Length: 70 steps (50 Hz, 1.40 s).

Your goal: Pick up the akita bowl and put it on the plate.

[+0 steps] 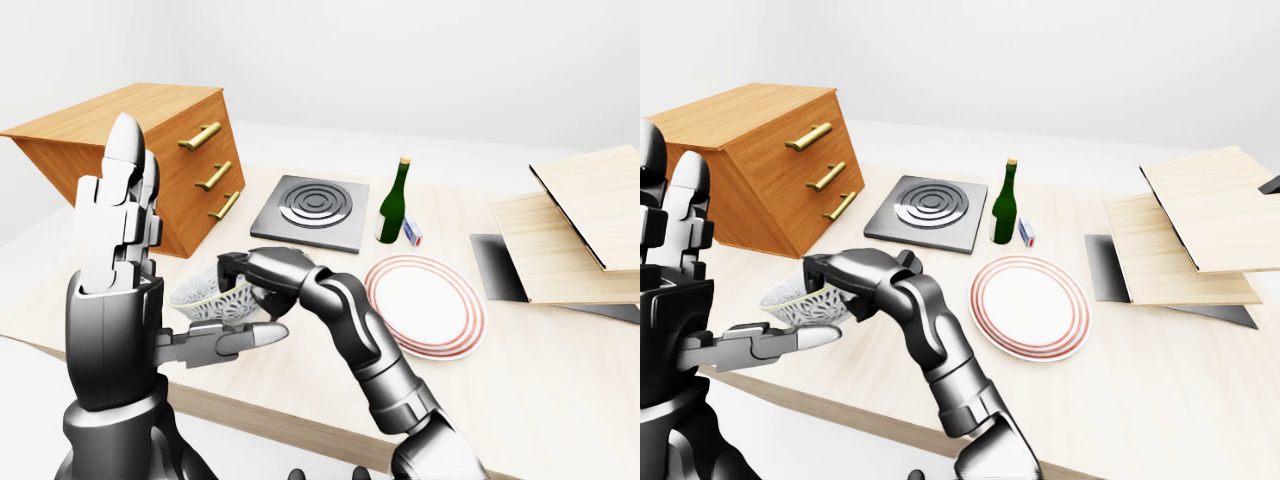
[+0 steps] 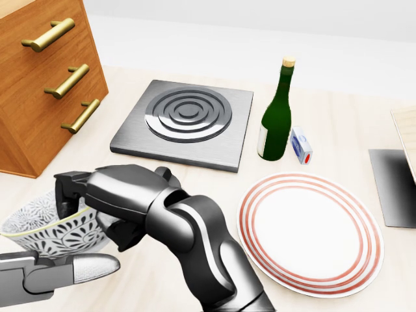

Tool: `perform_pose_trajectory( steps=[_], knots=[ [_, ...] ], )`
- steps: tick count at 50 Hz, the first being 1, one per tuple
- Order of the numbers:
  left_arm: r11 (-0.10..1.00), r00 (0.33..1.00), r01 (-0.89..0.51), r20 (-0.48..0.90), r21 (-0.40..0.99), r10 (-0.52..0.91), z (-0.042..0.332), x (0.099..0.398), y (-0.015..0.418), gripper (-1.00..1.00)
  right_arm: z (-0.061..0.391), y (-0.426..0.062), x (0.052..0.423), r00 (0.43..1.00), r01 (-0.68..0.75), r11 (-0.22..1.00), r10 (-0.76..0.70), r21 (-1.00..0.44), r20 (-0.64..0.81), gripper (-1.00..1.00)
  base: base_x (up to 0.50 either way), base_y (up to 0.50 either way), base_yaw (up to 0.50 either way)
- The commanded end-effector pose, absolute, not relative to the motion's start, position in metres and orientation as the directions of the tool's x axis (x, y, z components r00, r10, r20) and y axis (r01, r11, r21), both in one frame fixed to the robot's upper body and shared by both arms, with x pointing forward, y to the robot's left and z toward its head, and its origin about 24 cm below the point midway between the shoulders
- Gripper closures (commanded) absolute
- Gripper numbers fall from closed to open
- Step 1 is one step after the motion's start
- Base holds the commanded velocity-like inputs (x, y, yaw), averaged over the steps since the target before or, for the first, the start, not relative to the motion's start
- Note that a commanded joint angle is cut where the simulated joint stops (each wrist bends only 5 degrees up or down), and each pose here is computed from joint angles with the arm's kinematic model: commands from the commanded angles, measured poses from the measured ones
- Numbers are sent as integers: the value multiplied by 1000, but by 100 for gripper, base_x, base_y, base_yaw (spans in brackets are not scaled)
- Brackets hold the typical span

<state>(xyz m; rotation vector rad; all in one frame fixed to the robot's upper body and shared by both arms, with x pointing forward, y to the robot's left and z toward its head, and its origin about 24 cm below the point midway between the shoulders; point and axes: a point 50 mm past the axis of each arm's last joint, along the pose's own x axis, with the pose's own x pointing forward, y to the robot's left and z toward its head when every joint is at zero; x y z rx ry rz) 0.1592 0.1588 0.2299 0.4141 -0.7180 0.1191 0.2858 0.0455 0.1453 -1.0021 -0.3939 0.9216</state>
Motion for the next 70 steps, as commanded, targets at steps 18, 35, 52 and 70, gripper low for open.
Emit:
perform_pose_trajectory(
  steps=[18,35,52,70],
  knots=[
    [904,755,-245,654,352,-50,231,160,157,-93,207,-42,331,651,-388,406,756,-827,65,100,0,0,0],
    [914,736,-252,676,318,-32,233,160,157,-94,248,-92,283,568,-223,552,744,-804,353,100,0,0,0],
    [915,740,-251,672,317,-30,232,159,157,-93,222,-147,263,666,-222,613,663,-758,341,100,0,0,0],
    [908,749,-249,661,337,-40,231,160,157,-93,165,-214,286,872,-287,665,480,-689,100,100,0,0,0]
  ],
)
